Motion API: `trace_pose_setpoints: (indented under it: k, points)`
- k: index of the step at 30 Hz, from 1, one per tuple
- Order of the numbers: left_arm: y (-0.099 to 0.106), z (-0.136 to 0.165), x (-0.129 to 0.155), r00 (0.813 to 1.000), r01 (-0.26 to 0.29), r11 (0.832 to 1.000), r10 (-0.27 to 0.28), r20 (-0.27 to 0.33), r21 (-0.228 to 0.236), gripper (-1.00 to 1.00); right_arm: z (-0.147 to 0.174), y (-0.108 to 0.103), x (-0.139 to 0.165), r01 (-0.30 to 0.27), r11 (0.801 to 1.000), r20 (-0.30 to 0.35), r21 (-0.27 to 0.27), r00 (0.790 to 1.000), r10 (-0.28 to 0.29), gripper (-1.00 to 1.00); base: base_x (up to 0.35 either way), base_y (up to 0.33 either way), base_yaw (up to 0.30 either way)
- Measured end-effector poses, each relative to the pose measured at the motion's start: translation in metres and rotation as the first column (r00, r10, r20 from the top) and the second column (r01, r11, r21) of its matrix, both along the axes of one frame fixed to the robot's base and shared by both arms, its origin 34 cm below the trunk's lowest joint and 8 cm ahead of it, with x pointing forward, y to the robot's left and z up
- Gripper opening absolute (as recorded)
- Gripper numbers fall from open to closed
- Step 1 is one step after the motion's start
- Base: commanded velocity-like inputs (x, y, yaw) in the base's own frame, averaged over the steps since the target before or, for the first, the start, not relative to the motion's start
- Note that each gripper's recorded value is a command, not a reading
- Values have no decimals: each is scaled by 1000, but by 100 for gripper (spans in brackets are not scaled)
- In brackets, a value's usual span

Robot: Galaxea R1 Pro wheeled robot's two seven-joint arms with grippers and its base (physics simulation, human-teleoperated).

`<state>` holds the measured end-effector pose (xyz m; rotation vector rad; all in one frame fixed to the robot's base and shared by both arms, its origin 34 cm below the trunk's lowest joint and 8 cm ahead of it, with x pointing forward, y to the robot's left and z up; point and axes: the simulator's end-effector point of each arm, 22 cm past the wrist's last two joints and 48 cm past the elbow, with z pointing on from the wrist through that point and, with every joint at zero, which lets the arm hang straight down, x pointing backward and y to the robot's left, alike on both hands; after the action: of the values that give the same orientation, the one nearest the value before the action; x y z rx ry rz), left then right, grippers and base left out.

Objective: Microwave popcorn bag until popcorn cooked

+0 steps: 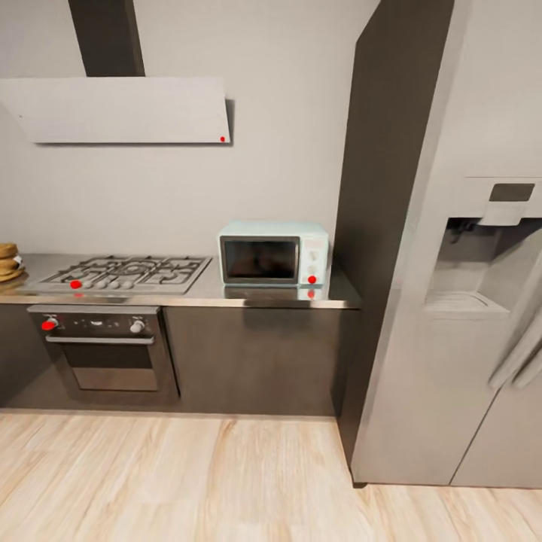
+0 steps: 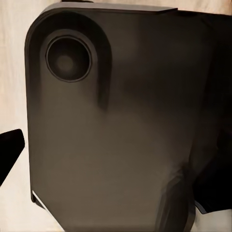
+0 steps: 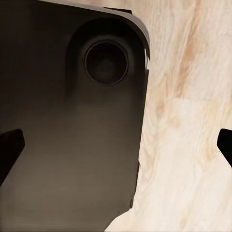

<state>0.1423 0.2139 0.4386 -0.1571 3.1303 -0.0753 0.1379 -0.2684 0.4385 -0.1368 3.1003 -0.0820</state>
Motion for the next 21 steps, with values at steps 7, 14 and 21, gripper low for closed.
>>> trace_pose_setpoints:
  k: [7,14,21]
  points:
    - [-1,0,-2,1000,-1,1000,1,-9,-2,100,0,-2,0,4,1000,0,-2,1000,-4,100,305,155,0]
    - [0,0,-2,1000,-1,1000,1,-11,-1,100,0,-1,-1,3,1000,-3,-1,1000,-3,100,305,155,0]
    - [0,0,-2,1000,-1,1000,1,-10,-1,100,0,-2,0,11,1000,0,-3,1000,-11,100,305,156,-66]
